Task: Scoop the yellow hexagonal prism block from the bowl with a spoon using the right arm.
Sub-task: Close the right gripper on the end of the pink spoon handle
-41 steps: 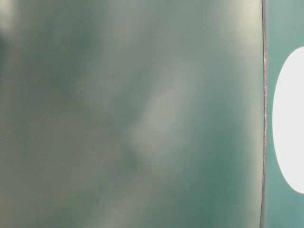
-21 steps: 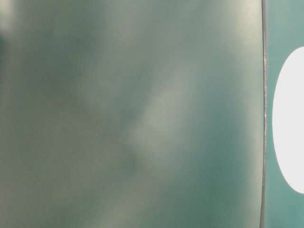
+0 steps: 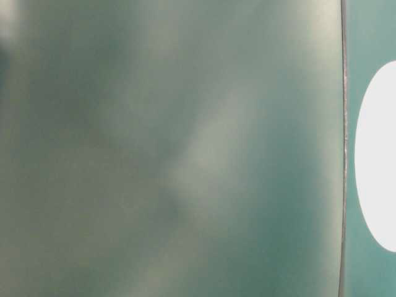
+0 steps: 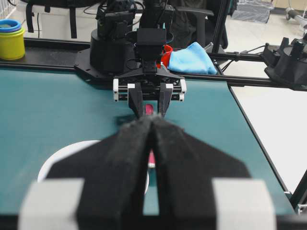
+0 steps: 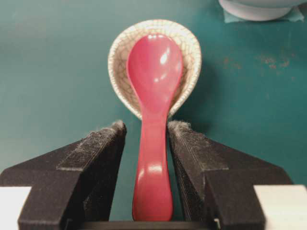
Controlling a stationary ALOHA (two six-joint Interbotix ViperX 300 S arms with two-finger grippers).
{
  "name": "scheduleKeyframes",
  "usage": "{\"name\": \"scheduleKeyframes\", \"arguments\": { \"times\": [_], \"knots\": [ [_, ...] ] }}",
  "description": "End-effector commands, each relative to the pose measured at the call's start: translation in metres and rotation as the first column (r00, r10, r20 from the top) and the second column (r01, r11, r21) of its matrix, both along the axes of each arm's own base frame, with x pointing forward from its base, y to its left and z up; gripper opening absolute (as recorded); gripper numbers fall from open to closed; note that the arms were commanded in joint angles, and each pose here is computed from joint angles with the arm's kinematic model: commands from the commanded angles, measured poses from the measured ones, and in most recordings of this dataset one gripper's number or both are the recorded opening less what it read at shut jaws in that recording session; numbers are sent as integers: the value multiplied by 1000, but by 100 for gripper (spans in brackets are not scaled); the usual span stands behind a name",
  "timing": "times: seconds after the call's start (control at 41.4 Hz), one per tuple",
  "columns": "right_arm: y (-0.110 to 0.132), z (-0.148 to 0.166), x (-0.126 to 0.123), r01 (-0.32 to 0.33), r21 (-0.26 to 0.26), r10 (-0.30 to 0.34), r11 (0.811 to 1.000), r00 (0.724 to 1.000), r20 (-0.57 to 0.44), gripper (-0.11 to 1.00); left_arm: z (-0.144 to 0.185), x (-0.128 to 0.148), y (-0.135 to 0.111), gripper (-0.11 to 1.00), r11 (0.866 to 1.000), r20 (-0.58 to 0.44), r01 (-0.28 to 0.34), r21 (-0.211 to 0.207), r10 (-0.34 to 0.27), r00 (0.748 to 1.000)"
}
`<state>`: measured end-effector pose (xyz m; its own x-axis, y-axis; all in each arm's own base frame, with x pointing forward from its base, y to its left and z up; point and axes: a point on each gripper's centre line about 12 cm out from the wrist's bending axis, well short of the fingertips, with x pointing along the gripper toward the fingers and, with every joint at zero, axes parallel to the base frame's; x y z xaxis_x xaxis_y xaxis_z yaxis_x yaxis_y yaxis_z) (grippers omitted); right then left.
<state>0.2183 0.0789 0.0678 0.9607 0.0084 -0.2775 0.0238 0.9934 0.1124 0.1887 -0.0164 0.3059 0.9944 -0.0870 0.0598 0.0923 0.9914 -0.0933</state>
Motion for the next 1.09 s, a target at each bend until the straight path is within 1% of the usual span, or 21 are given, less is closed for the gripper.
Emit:
{"name": "scheduleKeyframes", "arguments": {
  "times": [0.0, 0.339, 0.895, 0.967, 1.016, 1.064],
  "knots": [
    [1, 4, 0, -2, 4, 2, 1000, 1000, 18, 47, 12, 2, -1, 1, 1000, 32, 2, -3, -2, 999],
    [2, 5, 2, -9, -19, 10, 1000, 999, 31, 47, 13, 2, 0, 1, 1000, 34, 2, -3, -2, 999],
    [2, 6, 2, -9, -19, 10, 1000, 999, 41, 47, 13, 2, 0, 1, 1000, 35, 2, -3, -2, 999],
    [2, 7, 2, -9, -19, 10, 1000, 999, 46, 43, 13, 2, 0, 1, 1000, 35, 2, -3, -2, 999],
    [2, 8, 3, -9, -18, 10, 1000, 999, 53, 37, 13, 2, -1, 1, 1000, 34, 2, -1, -2, 999],
    [2, 10, 3, -10, -15, 11, 1000, 998, 64, 30, 13, 2, -1, 1, 1000, 35, 2, -2, -2, 999]
  ]
}}
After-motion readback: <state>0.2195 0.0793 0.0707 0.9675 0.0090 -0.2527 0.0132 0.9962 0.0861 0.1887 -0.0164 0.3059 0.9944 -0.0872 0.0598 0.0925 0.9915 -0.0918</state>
